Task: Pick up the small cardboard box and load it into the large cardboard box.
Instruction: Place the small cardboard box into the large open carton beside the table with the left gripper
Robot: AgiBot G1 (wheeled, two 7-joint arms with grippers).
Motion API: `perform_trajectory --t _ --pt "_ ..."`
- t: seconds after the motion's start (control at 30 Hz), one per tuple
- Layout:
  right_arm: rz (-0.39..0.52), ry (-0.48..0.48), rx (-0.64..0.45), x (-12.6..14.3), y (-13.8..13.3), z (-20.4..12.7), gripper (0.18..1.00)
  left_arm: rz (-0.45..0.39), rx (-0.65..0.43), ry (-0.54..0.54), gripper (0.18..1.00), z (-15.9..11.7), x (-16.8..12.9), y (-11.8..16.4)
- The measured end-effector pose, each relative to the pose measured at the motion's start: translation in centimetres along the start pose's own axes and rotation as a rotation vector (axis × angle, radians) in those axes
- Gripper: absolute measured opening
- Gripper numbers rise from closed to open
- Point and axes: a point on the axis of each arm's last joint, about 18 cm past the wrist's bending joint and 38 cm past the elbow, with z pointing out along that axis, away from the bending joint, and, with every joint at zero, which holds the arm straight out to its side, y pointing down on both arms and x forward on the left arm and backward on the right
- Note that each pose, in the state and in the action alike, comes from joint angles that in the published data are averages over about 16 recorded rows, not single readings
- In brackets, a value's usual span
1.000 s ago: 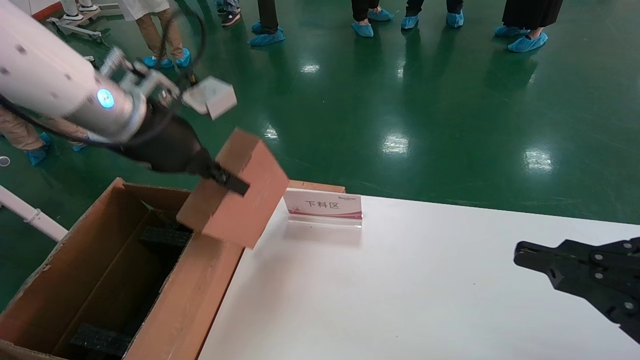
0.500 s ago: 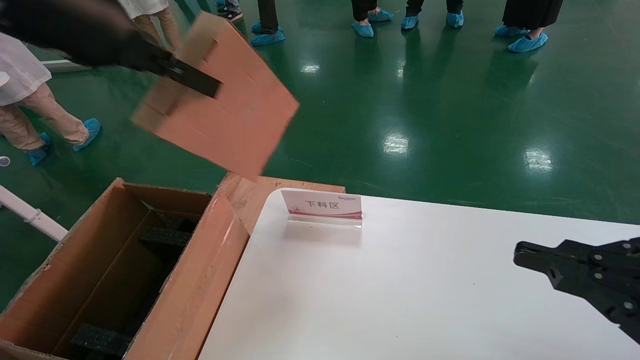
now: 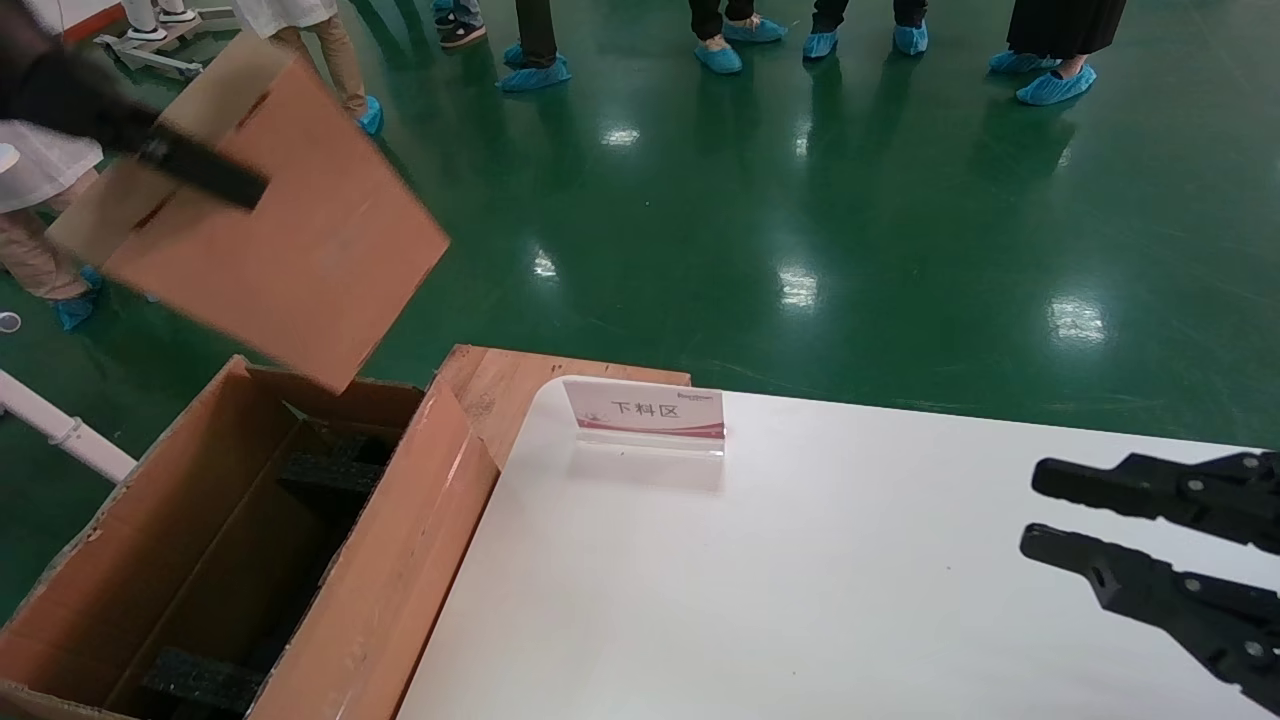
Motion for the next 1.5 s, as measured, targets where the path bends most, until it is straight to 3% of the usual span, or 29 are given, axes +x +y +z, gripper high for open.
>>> perform_trajectory --t 0.2,0.53,0.93,1.13,1.5 --pt "0.000 0.000 0.000 0.0 0.0 0.0 0.386 -0.026 -0.109 -0.032 0.238 0.3 -1.7 3.0" --pt "0.000 0.000 0.000 0.0 0.0 0.0 0.620 -0.104 -0.282 -0.025 0.236 1.4 -3.1 8.0" --pt "0.000 0.000 0.000 0.0 0.0 0.0 0.868 -0.183 -0.355 -0.006 0.235 4.2 -3.6 11.7" --pt "0.000 0.000 0.000 0.0 0.0 0.0 0.943 -0.204 -0.353 -0.015 0.234 5.8 -3.8 12.7" --pt "0.000 0.000 0.000 0.0 0.0 0.0 0.997 -0.223 -0.370 -0.029 0.233 8.3 -3.8 14.4"
